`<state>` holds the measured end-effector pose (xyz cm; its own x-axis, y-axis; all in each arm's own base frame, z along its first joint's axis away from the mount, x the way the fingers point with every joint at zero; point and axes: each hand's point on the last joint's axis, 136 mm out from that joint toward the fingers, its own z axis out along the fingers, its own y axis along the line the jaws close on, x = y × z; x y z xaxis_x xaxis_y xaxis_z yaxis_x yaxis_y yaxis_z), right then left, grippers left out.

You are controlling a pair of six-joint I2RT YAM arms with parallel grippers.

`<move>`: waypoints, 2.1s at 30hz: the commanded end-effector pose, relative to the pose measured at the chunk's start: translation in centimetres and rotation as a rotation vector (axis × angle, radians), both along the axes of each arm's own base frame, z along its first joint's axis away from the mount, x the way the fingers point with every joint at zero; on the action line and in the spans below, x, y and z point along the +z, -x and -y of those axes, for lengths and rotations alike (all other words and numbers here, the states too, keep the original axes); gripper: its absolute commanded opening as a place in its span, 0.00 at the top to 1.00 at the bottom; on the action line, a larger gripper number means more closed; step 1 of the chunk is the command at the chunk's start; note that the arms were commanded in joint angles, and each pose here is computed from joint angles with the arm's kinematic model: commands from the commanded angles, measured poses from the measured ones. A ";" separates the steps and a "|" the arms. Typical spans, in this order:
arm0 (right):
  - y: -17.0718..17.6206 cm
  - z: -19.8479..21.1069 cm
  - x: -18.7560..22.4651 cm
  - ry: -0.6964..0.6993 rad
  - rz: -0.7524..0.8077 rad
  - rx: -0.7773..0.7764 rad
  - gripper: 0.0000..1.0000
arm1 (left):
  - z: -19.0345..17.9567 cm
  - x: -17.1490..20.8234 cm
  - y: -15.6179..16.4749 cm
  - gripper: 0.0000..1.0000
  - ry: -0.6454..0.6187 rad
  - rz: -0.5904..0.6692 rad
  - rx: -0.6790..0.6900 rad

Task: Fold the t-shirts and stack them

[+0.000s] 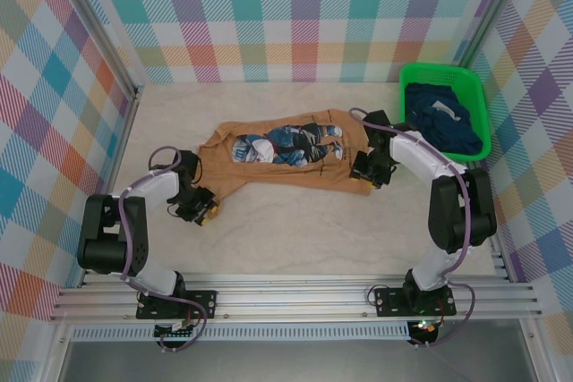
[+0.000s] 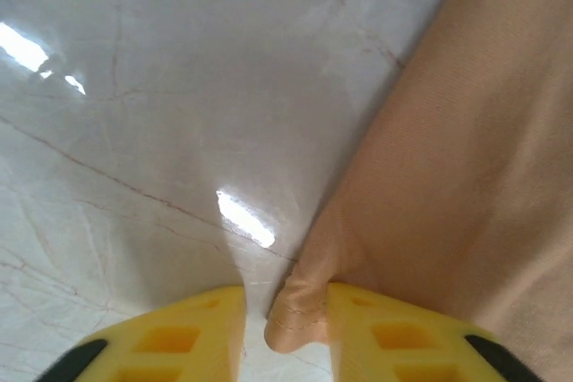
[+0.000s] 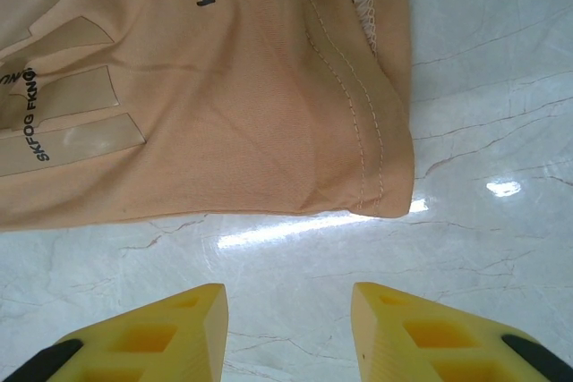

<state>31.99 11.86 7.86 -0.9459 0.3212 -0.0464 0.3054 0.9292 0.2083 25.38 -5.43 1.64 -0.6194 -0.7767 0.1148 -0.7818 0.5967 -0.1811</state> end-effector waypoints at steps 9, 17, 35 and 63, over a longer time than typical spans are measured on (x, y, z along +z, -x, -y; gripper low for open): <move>3.6 4.1 -1.6 -0.050 -0.086 -0.354 0.63 | -1.9 3.6 -2.6 1.00 -0.137 0.138 -0.011; 1.5 2.8 -4.1 -0.121 -0.135 -0.455 0.68 | -1.5 5.5 -2.9 1.00 -0.113 0.185 -0.011; 0.5 1.9 -6.7 -0.159 -0.201 -0.562 0.66 | -1.0 5.5 -2.9 1.00 -0.084 0.189 -0.014; -9.3 2.0 19.4 -0.148 0.589 -0.184 1.00 | -4.0 25.8 -11.6 1.00 -0.231 0.687 0.088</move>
<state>41.90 10.40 23.92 -0.7182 0.5781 -0.3872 0.3370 0.7759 0.5333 37.61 -3.30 24.18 -0.5032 -0.7825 -0.3667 -0.5787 0.6203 -0.5294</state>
